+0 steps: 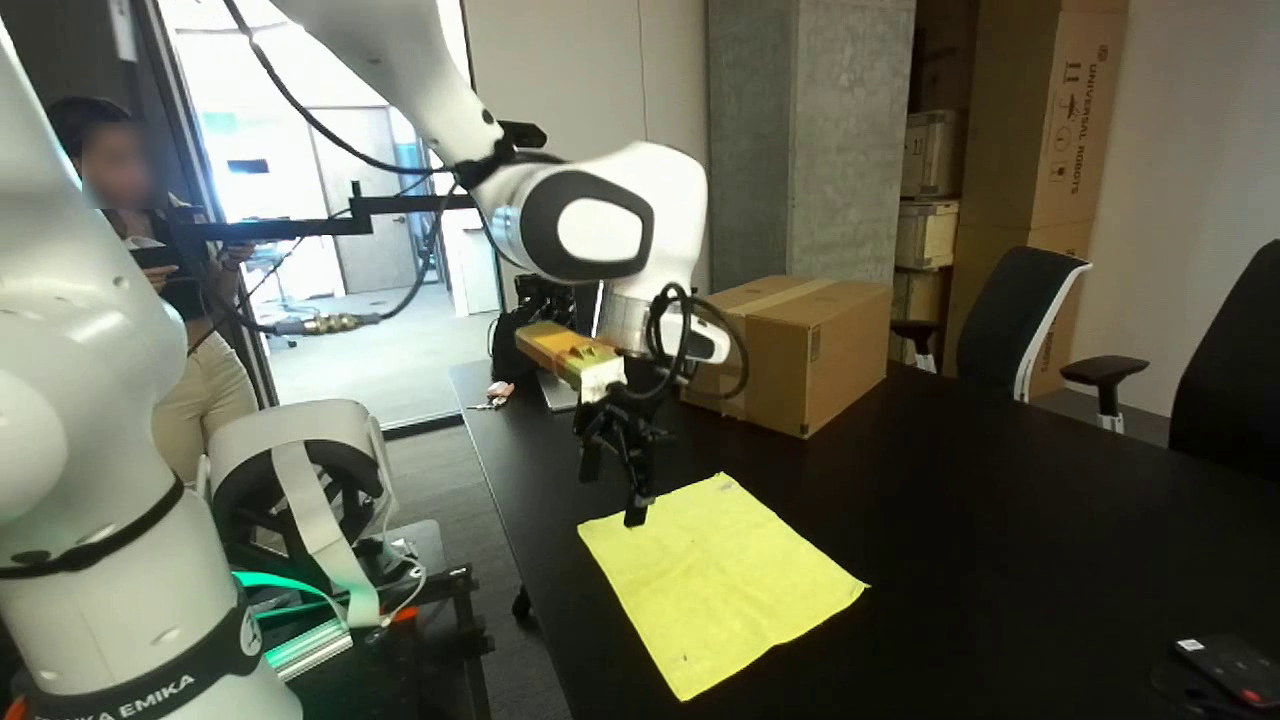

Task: Fold the yellow towel in half from bottom to top

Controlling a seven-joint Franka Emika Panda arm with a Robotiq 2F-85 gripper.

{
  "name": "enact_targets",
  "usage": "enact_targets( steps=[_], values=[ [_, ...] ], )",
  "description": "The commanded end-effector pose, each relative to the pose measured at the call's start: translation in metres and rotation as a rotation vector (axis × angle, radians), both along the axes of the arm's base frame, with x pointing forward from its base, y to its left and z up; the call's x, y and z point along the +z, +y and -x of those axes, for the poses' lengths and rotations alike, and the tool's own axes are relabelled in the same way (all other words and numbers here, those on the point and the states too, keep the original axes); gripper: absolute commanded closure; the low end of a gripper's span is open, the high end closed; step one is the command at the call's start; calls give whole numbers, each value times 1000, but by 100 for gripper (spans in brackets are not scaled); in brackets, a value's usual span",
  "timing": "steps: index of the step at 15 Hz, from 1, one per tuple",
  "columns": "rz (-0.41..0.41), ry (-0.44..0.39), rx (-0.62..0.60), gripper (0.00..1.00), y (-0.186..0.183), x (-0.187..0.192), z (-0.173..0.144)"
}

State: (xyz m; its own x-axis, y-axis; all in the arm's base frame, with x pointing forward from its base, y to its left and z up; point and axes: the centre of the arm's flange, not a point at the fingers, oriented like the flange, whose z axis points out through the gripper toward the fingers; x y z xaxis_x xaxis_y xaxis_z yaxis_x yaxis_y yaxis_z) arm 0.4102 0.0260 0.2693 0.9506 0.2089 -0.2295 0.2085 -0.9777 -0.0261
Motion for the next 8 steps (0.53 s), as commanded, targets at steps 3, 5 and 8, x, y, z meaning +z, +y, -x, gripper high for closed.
enact_targets(
  steps=[3,5,8],
  values=[
    [-1,14,-9,0,5,-75,-24],
    [-5,22,-9,0,7,-92,-27],
    [5,26,-19,0,11,-107,-33]
  ],
)
